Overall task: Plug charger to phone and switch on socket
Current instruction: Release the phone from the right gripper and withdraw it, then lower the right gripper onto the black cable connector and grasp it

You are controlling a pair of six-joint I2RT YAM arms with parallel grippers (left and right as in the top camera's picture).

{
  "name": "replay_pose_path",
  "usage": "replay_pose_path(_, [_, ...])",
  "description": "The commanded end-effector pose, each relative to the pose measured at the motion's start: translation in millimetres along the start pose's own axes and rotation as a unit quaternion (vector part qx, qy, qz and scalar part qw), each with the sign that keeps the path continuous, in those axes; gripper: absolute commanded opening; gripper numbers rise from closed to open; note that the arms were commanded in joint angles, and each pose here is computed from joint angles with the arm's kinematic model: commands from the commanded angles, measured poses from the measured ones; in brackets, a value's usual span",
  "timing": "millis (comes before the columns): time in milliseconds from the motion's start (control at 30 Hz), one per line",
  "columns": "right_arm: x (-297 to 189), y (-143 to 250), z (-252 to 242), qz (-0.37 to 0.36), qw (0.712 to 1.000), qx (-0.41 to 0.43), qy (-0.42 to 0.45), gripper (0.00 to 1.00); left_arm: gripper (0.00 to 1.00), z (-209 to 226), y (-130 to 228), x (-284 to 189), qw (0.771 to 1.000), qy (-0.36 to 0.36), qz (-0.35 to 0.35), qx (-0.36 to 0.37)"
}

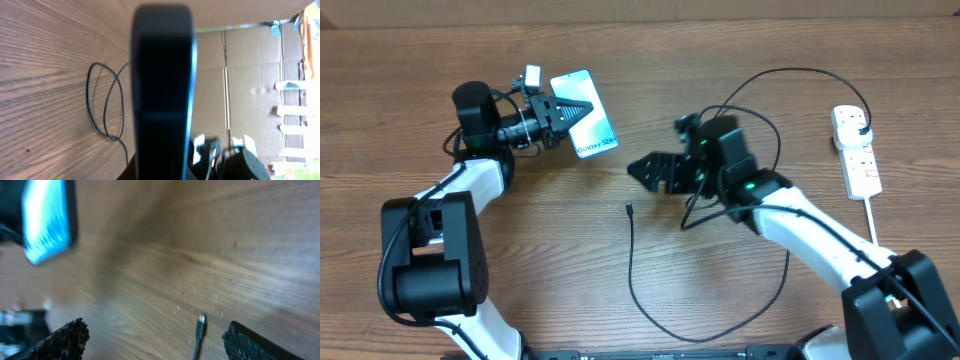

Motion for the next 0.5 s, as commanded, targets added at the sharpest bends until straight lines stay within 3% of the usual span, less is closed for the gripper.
replay_pose_path(0, [4, 8, 15, -0.025, 0.994, -0.065, 0.088, 0.88, 0.04, -16, -5, -8, 0.999, 0.007, -0.015, 0.037])
replay_pose_path(133, [14, 22, 28, -0.039, 0.982, -0.096, 0.158, 0.88, 0.04, -16, -10, -13, 0.999, 0.004, -0.034, 0.029])
replay_pose_path(200, [20, 28, 31, -0.035, 0.978, -0.110, 0.172, 0.83, 0.04, -15, -11, -16, 0.999, 0.003, -0.038, 0.023])
replay_pose_path(367, [44, 44, 27, -0.006, 0.974, -0.128, 0.185, 0.86, 0.05, -13, -12, -19, 0.999, 0.001, -0.041, 0.016])
replay_pose_path(467, [46, 48, 23, 0.006, 0.973, -0.125, 0.192, 0.79, 0.05, -13, -11, -19, 0.999, 0.000, -0.038, 0.014])
Point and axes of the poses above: each gripper's point midway between its finger pads, its own x axis out along the fingers, its own z axis along the line the jaws close on, y = z × x, the point moved 10 cm from there along -x, back along the fingers, and after that the axes turned 8 degrees about -x, right-handed, at the moved point
